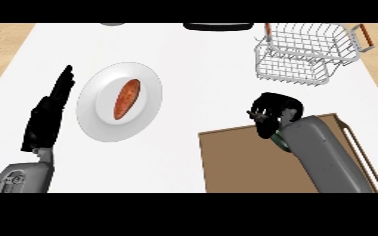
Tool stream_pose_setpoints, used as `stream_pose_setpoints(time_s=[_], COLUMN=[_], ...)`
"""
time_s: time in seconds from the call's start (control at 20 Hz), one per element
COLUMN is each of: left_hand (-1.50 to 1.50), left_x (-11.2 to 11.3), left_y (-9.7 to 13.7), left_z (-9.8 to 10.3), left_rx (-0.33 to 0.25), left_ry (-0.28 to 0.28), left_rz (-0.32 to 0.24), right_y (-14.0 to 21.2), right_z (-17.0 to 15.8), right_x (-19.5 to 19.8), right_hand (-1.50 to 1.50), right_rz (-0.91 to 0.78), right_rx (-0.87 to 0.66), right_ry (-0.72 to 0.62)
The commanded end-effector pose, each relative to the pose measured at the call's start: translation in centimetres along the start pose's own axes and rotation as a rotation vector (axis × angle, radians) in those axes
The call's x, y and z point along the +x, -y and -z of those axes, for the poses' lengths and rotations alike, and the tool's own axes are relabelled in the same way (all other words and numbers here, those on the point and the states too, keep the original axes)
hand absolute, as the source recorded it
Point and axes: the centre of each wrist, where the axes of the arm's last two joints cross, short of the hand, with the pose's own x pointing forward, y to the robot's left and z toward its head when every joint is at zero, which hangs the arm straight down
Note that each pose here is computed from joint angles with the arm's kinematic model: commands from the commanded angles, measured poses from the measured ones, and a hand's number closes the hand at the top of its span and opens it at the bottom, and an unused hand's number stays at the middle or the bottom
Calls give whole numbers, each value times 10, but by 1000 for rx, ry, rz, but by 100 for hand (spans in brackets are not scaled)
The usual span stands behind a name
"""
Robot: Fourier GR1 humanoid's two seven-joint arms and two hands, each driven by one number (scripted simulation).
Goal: Pick the eggplant from the tray and place it in the tiered basket
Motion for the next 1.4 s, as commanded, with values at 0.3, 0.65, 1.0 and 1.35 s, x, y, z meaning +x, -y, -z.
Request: stream_pose_setpoints(time_s=[0.3,0.65,1.0,1.35], left_hand=[0,0,0,0], left_x=[11,0,8,-5], left_y=[11,7,2,-6], left_z=[11,6,4,5], left_rx=[-45,-28,-18,21], left_ry=[38,13,-2,-6], left_rz=[-2,1,1,9], right_y=[-32,-6,32,88], right_z=[-52,-105,-155,-185], right_x=[147,184,206,183], right_hand=[150,150,150,150], right_rz=[263,478,493,360], right_rx=[-562,-996,-1258,-1295], right_ry=[191,315,303,158])
